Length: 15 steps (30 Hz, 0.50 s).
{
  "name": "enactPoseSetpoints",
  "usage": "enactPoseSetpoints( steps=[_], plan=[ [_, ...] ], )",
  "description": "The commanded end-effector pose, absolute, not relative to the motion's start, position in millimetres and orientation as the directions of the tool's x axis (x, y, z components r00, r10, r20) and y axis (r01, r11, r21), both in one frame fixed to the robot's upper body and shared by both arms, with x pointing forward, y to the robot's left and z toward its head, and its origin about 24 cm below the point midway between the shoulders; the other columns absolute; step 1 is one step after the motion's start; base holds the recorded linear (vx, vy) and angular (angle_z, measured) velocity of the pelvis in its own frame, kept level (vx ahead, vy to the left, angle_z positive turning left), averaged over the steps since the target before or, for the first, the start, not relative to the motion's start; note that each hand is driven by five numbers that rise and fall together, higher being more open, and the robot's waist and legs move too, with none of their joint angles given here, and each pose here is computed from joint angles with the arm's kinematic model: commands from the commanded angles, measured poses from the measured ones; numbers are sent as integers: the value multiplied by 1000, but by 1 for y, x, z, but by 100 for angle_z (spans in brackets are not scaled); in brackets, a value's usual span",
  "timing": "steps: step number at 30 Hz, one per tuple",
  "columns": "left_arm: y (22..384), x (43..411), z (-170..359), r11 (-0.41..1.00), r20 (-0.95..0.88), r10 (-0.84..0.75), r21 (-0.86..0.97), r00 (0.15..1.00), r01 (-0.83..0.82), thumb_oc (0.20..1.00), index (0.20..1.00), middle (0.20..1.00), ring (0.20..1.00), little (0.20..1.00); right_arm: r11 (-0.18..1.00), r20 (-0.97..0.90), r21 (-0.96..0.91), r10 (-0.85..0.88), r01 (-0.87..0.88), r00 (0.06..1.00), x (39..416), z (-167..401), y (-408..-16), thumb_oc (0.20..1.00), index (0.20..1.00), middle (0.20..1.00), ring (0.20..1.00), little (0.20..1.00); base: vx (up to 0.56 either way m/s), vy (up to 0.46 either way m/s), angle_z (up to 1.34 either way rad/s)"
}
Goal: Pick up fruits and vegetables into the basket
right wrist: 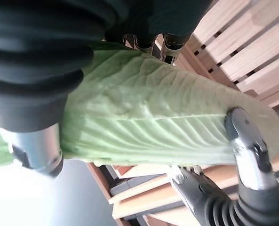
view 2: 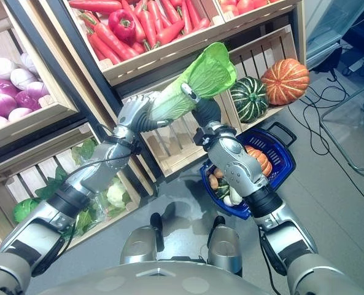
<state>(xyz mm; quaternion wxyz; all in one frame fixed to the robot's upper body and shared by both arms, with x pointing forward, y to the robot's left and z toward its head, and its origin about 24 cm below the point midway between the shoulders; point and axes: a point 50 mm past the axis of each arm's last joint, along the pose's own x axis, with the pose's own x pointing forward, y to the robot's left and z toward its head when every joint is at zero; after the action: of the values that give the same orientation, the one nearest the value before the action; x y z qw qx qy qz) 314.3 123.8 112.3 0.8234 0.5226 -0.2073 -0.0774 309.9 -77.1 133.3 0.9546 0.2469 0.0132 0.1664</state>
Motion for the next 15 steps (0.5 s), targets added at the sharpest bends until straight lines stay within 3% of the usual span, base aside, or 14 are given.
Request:
enactPoseSetpoints(
  steps=[1,8,15],
  plan=[
    [50,292,130,502,252,-614,856,748,124,1000,1000,1000,1000,1000,683,382,389,491,-618,783,293,200,-26,200,200,200,200,200,-35,-19,0],
    [73,297,86,723,34,-482,580,875,376,1000,1000,1000,1000,1000,886,593,133,287,-444,752,290,233,-79,200,200,200,200,200,-165,-22,1],
    [112,282,50,810,-102,-430,395,897,434,1000,1000,1000,1000,1000,981,719,36,106,-189,687,278,252,-147,200,200,200,200,200,-162,-12,-4]
  ],
)
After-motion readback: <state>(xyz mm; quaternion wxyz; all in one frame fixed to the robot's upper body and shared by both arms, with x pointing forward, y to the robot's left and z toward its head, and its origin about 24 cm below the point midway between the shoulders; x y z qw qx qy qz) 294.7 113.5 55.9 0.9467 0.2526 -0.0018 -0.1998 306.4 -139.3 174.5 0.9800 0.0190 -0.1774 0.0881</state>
